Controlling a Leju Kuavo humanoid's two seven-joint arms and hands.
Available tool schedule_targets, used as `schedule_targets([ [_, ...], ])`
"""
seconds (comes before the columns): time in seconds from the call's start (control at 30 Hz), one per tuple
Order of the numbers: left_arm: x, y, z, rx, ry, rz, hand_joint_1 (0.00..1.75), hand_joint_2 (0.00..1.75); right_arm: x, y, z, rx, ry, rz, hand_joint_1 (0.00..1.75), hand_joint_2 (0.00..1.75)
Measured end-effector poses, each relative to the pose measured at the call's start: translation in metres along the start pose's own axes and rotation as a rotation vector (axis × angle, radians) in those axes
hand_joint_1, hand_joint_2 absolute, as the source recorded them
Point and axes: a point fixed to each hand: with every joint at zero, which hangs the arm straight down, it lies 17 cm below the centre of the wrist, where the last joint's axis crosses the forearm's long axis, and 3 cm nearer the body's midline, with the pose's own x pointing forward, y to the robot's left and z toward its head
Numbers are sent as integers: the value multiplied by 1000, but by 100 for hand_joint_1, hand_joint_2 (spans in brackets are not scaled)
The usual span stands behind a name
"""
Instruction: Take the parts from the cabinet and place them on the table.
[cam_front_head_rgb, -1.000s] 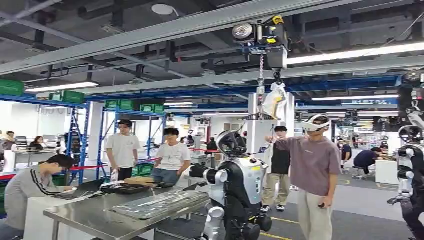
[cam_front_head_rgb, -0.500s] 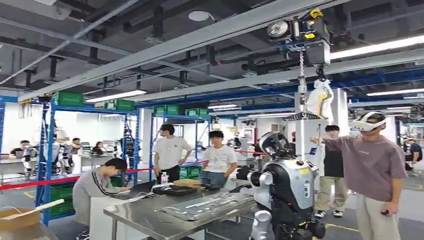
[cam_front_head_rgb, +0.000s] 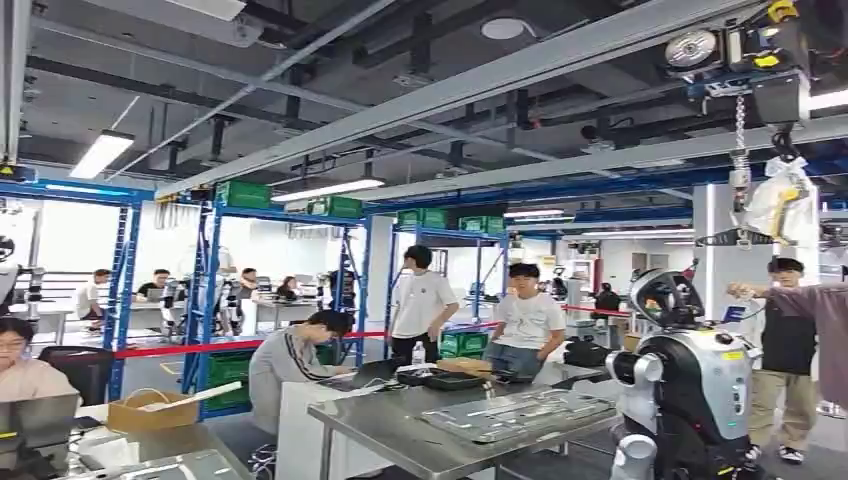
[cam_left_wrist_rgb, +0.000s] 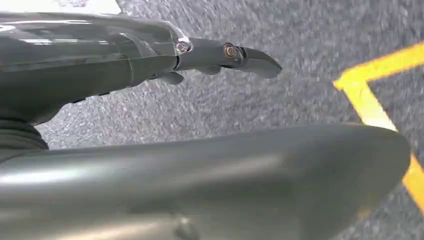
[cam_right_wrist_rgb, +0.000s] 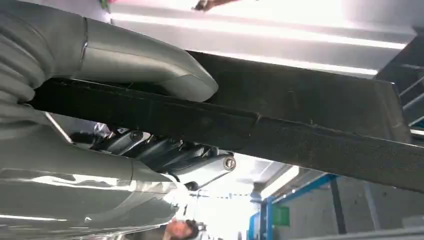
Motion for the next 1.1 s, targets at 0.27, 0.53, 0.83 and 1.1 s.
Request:
schedule_targets([
  [0.27, 0, -2, 0, -4, 0, 2, 0, 175, 2, 1, 0, 2, -7, -2, 175, 175],
  [0.53, 2, 0, 0, -1, -4, 0, 0, 175, 4, 1, -3, 2, -18, -2, 175, 175],
  [0.83, -2, 0, 1, -3, 0, -1, 0, 175, 4, 1, -3, 2, -17, -2, 175, 175],
  [1.1, 0, -1, 0, -5, -2, -3, 0, 175, 5, -1, -1, -15, -19, -21, 175, 175],
])
